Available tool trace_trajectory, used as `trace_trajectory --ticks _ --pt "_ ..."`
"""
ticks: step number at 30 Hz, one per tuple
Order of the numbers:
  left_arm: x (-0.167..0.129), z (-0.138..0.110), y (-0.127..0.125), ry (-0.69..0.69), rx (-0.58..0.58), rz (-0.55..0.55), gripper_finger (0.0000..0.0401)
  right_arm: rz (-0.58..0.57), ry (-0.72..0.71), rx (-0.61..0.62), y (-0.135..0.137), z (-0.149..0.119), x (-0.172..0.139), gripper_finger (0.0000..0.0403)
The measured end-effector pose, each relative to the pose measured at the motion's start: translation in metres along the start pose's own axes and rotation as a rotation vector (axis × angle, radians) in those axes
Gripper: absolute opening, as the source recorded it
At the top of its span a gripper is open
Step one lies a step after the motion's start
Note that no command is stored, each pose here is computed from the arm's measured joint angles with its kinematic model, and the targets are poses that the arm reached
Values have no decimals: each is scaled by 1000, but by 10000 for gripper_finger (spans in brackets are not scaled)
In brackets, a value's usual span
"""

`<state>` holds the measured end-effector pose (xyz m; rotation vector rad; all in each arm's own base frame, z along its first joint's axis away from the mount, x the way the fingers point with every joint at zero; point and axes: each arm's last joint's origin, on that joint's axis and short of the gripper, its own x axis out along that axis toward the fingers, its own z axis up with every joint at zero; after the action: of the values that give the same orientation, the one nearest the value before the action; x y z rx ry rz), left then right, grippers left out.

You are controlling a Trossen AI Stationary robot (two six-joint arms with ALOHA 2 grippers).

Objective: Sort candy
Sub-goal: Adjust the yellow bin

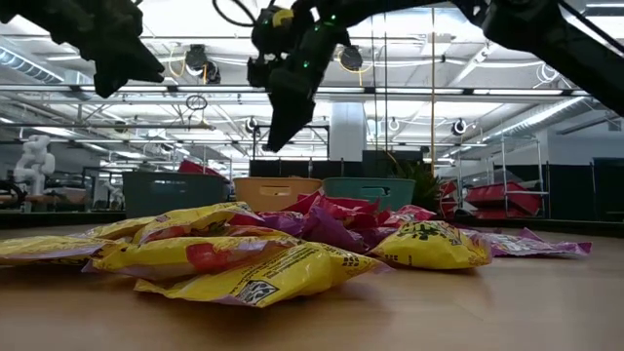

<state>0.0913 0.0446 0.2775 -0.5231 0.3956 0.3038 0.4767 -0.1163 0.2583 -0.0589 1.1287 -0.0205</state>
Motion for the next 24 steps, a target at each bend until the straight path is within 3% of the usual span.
trace_trajectory --ticks 7,12,24 --pt "0 0 0 -4 30 6 95 15 52 -1 0 -4 33 206" --pt "0 0 1 -9 36 20 95 21 76 0 0 -7 46 184" --pt "0 1 1 -11 53 35 95 23 55 -97 4 -4 51 15"
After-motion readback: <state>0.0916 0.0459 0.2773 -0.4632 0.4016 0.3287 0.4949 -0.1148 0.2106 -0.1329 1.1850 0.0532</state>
